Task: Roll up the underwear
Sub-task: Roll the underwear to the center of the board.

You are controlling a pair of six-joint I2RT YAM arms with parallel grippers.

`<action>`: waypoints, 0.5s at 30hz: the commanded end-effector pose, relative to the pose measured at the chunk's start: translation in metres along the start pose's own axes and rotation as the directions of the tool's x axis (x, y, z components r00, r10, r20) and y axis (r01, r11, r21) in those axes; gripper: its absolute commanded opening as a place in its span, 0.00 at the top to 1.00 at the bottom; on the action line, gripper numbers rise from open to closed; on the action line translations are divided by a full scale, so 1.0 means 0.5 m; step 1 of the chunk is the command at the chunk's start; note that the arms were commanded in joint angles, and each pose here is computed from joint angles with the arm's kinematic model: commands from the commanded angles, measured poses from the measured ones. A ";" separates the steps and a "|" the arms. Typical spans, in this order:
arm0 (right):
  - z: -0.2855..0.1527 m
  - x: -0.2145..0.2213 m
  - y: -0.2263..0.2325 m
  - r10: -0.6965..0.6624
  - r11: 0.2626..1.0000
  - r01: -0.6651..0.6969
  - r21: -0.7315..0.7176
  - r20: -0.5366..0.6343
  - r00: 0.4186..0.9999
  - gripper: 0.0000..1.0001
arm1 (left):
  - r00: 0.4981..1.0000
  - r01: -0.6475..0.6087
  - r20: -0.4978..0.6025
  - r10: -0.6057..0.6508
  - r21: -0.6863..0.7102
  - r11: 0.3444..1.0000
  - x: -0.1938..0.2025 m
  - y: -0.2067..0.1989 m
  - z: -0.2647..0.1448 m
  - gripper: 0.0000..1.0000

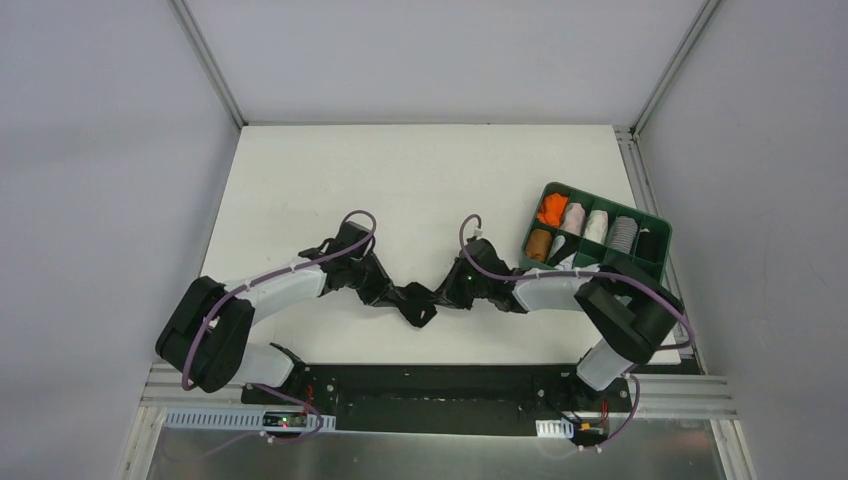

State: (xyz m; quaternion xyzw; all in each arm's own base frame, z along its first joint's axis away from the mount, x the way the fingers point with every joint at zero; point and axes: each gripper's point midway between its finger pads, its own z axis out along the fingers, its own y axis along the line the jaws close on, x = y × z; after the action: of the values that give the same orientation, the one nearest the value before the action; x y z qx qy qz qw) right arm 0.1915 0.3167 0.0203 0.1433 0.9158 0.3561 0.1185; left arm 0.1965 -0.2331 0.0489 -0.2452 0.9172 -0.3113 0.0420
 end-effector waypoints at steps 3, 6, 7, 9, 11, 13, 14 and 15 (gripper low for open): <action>0.057 -0.035 -0.037 -0.056 0.994 0.058 0.097 -0.022 0.998 1.00 | 0.996 -0.083 -0.021 0.082 -0.028 0.996 0.017 0.009 -0.025 1.00; 0.061 -0.050 -0.036 -0.086 0.990 0.088 0.110 -0.028 0.996 1.00 | 0.994 -0.109 -0.030 0.108 -0.039 0.993 0.019 0.006 -0.033 1.00; 0.060 -0.054 -0.036 -0.096 0.988 0.099 0.115 -0.030 0.995 1.00 | 0.993 -0.110 -0.035 0.109 -0.046 0.993 0.018 0.004 -0.033 1.00; 0.057 -0.059 -0.033 -0.116 0.986 0.120 0.118 -0.043 0.992 1.00 | 0.994 -0.106 -0.045 0.103 -0.064 0.992 0.014 0.002 -0.028 1.00; 0.050 -0.061 -0.028 -0.149 0.980 0.155 0.124 -0.056 0.987 1.00 | 0.995 -0.096 -0.048 0.092 -0.090 0.991 0.008 0.002 -0.019 1.00; 0.038 -0.064 -0.020 -0.183 0.974 0.190 0.126 -0.061 0.981 1.00 | 0.995 -0.085 -0.054 0.079 -0.115 0.990 0.002 0.003 -0.011 1.00; 0.028 -0.066 -0.015 -0.202 0.970 0.207 0.124 -0.057 0.978 0.99 | 0.995 -0.081 -0.060 0.074 -0.126 0.989 0.001 0.002 -0.006 1.00; 0.017 -0.068 -0.015 -0.222 0.966 0.227 0.126 -0.051 0.974 0.89 | 0.995 -0.081 -0.068 0.072 -0.136 0.987 0.000 0.003 -0.002 1.00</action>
State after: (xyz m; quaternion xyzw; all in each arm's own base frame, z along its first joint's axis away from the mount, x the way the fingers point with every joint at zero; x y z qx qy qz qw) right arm 0.2265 0.3347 0.0208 0.0734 0.9272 0.3489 0.1146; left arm 0.2033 -0.2316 0.0551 -0.2126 0.9352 -0.2803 0.0400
